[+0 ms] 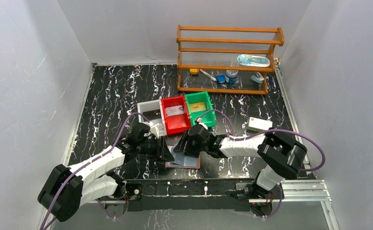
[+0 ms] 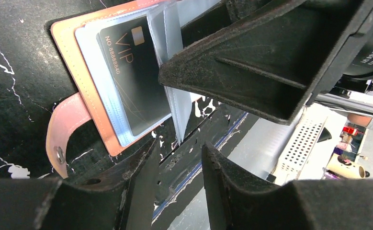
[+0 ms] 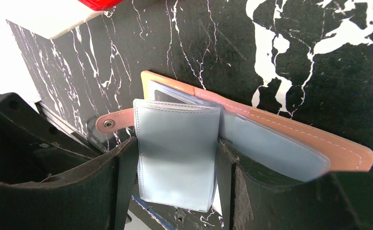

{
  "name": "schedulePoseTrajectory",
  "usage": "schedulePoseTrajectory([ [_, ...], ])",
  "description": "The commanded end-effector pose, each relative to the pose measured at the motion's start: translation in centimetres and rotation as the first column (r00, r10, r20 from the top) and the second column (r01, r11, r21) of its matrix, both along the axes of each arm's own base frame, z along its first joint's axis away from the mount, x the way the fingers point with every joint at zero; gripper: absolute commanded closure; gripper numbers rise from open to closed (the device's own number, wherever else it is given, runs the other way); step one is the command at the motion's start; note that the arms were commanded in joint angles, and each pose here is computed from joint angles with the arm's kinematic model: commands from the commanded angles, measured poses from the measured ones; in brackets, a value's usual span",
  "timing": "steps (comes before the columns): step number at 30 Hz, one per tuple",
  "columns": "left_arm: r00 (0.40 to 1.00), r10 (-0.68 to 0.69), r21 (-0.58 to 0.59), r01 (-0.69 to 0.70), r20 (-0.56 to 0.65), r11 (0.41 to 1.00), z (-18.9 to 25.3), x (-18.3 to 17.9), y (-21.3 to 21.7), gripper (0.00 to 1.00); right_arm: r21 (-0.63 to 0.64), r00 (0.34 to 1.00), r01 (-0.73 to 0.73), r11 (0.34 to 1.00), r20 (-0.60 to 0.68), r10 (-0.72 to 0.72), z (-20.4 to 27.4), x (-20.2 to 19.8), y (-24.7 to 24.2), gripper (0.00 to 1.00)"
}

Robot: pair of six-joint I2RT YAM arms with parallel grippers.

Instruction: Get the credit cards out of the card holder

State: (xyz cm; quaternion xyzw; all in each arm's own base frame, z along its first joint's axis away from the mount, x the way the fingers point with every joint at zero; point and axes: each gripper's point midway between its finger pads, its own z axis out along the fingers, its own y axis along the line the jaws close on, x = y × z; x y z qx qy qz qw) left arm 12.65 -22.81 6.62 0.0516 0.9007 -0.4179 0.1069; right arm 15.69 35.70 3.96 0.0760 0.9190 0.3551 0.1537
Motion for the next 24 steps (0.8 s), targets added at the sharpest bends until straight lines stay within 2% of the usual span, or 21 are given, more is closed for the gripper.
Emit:
schedulePoseTrajectory([
  [1, 1.0, -0.01, 0.005, 0.01, 0.015, 1.0, -0.3, 0.1, -0.4, 0.64, -0.04, 0.998, -0.018, 0.999, -0.055, 0.016, -2.1, -1.4, -0.9, 0.34],
  [9, 1.0, 0.007, 0.06, -0.008, 0.016, 0.998, -1.6, 0.7, -0.1, 0.73, -0.029, 0.998, -0.01, 1.0, -0.055, 0.008, -2.0, -1.4, -1.2, 0.34],
  [15, 0.999, 0.0, -0.014, 0.0, 0.04, 1.0, -0.9, 0.9, -1.0, 0.77, -0.027, 0.998, -0.01, 1.0, -0.057, 0.008, -2.0, -1.5, -1.3, 0.34],
  [24, 0.999, 0.021, 0.011, -0.022, 0.024, 1.0, -2.0, 0.8, -0.6, 0.9, -0.014, 0.998, 0.0, 1.0, -0.06, -0.001, -1.9, -1.3, -1.5, 0.35],
])
